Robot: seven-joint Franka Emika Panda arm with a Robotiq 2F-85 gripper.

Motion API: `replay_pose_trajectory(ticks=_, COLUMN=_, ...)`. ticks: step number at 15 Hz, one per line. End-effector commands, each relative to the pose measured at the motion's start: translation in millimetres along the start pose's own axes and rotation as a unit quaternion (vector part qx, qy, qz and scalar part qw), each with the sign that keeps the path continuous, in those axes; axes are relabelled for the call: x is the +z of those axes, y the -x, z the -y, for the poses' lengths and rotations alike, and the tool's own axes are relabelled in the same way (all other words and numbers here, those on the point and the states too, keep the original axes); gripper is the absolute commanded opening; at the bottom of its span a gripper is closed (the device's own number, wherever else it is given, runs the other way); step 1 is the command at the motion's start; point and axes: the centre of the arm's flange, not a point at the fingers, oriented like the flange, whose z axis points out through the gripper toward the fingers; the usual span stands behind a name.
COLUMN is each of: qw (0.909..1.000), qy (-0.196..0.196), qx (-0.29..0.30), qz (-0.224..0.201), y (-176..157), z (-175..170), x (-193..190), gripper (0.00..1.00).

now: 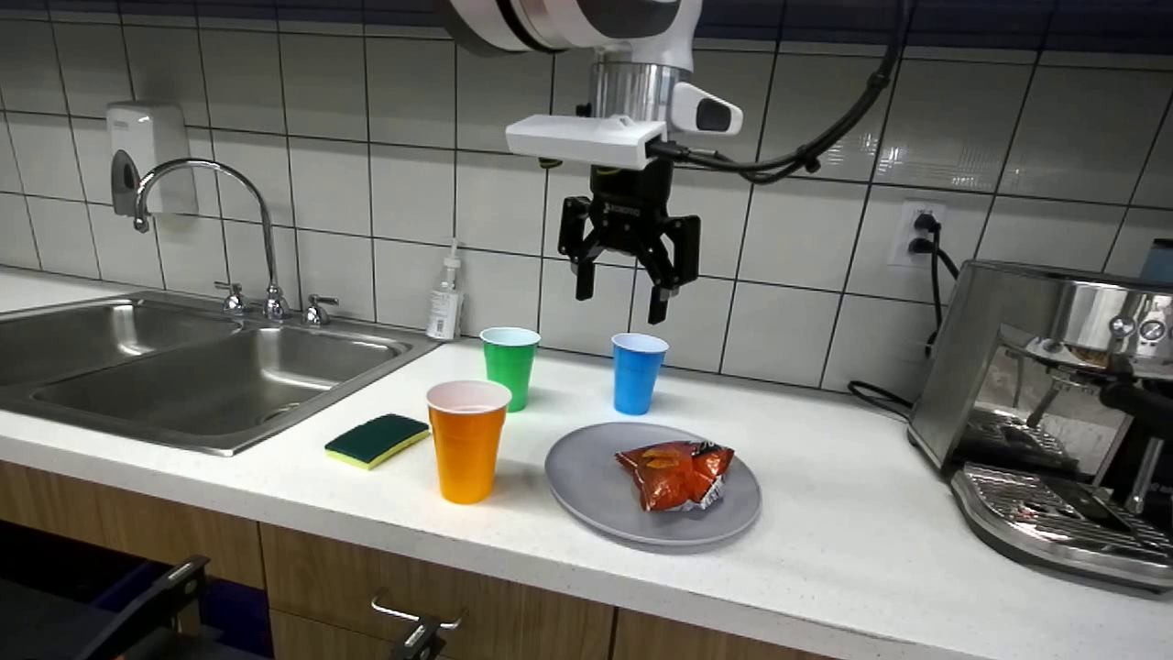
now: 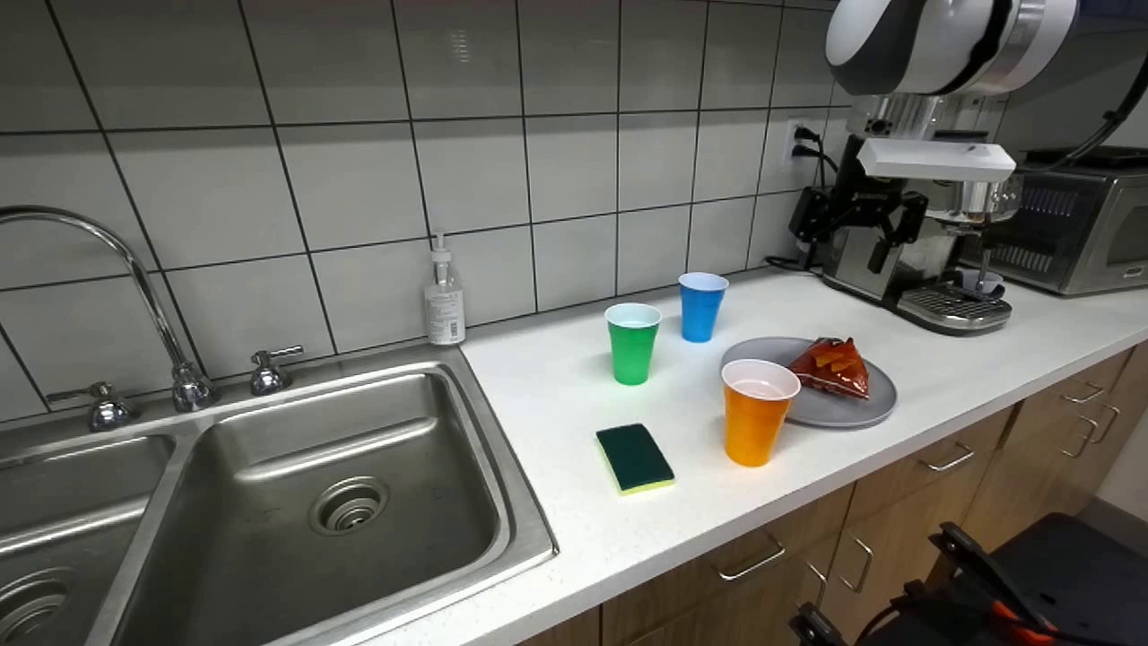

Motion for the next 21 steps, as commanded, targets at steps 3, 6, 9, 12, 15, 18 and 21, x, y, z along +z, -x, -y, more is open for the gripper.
replay_pose_trajectory(ticks=3, qw=0.9997, qy=-0.01, qx=0.02, qz=-0.01, y=-34.0, z=-26.2, x=21.3, gripper=1.0)
replay_pose_trajectory(ticks=6, qw=0.9993, qy=-0.01, qx=0.033, qz=-0.012, y=-45.7, z=-31.5, x=40.3, gripper=1.0)
replay_pose_trajectory(ticks=9, qw=0.9992, qy=-0.008, qx=0.036, qz=-0.014, y=-53.2, z=-34.5, x=59.4, gripper=1.0)
replay_pose_trajectory(ticks=12, qw=0.9991, qy=-0.007, qx=0.041, qz=-0.01, y=-58.2, z=-40.8, x=76.4, gripper=1.0)
replay_pose_trajectory(ticks=15, qw=0.9988, qy=-0.003, qx=0.049, qz=-0.003, y=-61.3, z=-50.7, x=92.3, gripper=1.0)
replay_pose_trajectory(ticks=18, qw=0.9983, qy=0.001, qx=0.058, qz=0.004, y=-63.4, z=-61.8, x=106.6, gripper=1.0)
replay_pose_trajectory(ticks=21, qw=0.9978, qy=0.005, qx=0.065, qz=0.011, y=-64.9, z=-68.8, x=119.0, gripper=1.0)
